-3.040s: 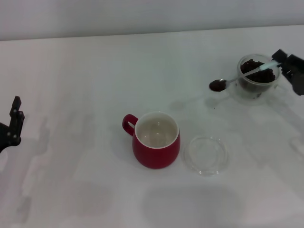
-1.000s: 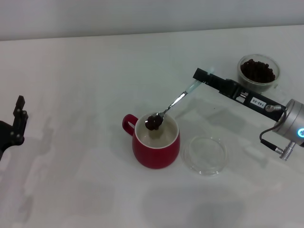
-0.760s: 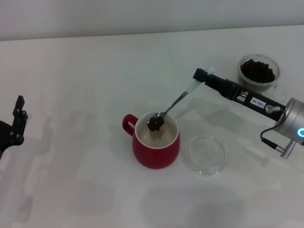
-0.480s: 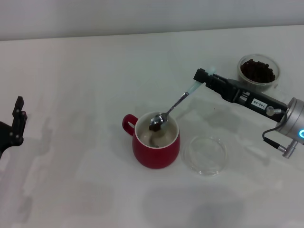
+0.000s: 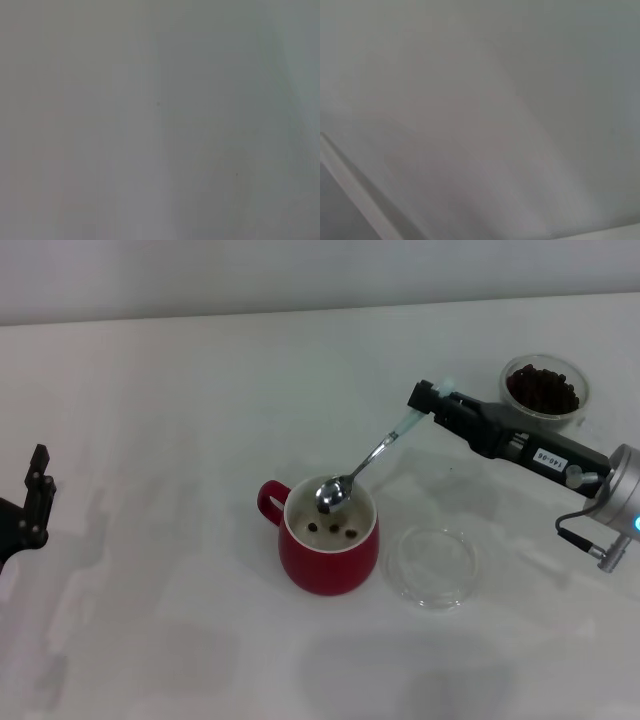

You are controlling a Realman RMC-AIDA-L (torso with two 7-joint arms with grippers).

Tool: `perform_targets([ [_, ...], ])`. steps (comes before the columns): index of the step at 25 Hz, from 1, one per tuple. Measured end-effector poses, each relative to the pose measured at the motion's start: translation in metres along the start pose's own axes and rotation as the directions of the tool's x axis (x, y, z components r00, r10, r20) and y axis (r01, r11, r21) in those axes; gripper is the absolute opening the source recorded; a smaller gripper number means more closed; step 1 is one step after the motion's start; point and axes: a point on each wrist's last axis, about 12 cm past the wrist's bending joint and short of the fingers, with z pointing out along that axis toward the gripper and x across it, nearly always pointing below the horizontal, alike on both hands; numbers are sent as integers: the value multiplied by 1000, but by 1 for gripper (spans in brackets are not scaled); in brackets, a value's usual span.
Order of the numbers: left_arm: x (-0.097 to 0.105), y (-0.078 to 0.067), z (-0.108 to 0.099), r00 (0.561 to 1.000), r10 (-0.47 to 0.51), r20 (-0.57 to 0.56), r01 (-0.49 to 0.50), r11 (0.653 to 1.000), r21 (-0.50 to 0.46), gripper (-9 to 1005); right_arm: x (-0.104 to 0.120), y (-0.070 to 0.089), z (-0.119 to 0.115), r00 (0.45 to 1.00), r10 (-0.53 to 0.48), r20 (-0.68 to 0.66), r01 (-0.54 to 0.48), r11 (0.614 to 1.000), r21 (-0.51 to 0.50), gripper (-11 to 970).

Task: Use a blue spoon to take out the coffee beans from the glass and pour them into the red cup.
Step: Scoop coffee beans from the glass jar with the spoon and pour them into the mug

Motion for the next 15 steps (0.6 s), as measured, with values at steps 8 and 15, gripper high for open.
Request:
perform_targets([
  [8, 0, 1, 1, 1000, 3, 2, -3, 1000, 1, 490, -2, 6, -2, 999, -35, 24, 36, 998, -48, 146],
  [15, -1, 1, 3, 1000, 5, 5, -5, 1000, 2, 490, -1, 8, -3, 997, -76, 23, 77, 995, -60, 146],
])
